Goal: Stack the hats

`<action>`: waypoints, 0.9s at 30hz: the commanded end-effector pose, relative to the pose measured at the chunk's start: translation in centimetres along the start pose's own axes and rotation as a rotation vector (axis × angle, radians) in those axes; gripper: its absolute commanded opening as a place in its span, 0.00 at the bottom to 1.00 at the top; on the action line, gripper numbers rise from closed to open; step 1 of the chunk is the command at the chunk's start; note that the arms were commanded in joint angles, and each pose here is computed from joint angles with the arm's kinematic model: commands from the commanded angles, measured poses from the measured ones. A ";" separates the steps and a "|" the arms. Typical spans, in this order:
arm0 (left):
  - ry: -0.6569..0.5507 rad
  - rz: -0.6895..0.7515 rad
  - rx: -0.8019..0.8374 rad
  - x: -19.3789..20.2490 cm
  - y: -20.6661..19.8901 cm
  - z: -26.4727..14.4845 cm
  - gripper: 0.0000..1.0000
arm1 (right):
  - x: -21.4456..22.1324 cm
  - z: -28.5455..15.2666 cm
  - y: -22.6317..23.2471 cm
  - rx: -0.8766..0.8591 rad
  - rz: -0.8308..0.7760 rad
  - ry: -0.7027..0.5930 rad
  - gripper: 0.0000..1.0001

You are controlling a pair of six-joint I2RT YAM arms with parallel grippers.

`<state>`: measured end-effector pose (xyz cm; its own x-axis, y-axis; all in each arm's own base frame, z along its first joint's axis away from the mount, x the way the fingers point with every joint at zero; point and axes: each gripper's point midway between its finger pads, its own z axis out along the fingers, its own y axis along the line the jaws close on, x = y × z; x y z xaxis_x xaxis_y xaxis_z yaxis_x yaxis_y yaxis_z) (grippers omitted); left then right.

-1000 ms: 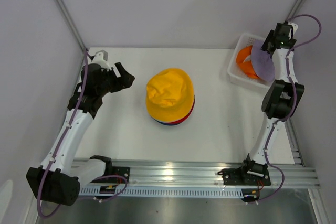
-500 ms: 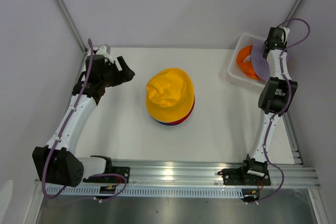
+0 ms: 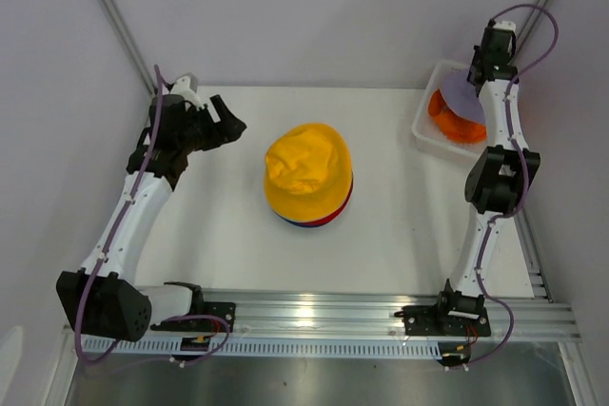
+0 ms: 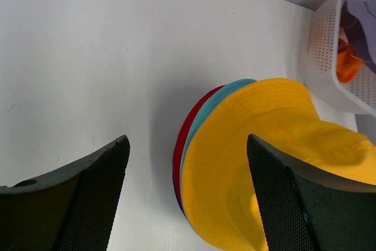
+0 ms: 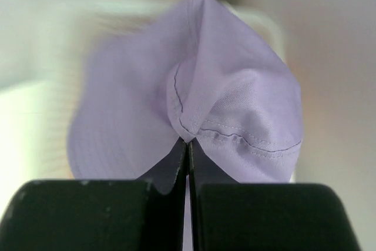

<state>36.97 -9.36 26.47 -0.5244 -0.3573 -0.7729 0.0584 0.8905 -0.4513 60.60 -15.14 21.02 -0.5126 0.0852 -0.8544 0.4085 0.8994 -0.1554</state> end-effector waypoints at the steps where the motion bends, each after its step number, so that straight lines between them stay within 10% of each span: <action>1: -0.164 0.018 0.186 -5.2 -4.6 -2.7 0.83 | -14.0 -13.2 4.2 -0.276 0.092 -0.369 0.00; 16: -0.313 -0.397 0.749 -10.7 -14.3 -7.3 0.82 | -15.4 -39.0 24.8 -0.967 0.010 -0.563 0.00; 27: -0.277 -0.723 0.766 -8.4 -12.5 -5.6 0.79 | -10.3 -50.8 32.9 -1.125 -0.101 -0.609 0.00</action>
<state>37.39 -16.35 37.64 -0.4683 -0.8320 -0.2973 0.2935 0.1709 -0.9406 42.22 35.39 46.47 -0.0554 0.0231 -0.9982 -0.6398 0.7667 0.0532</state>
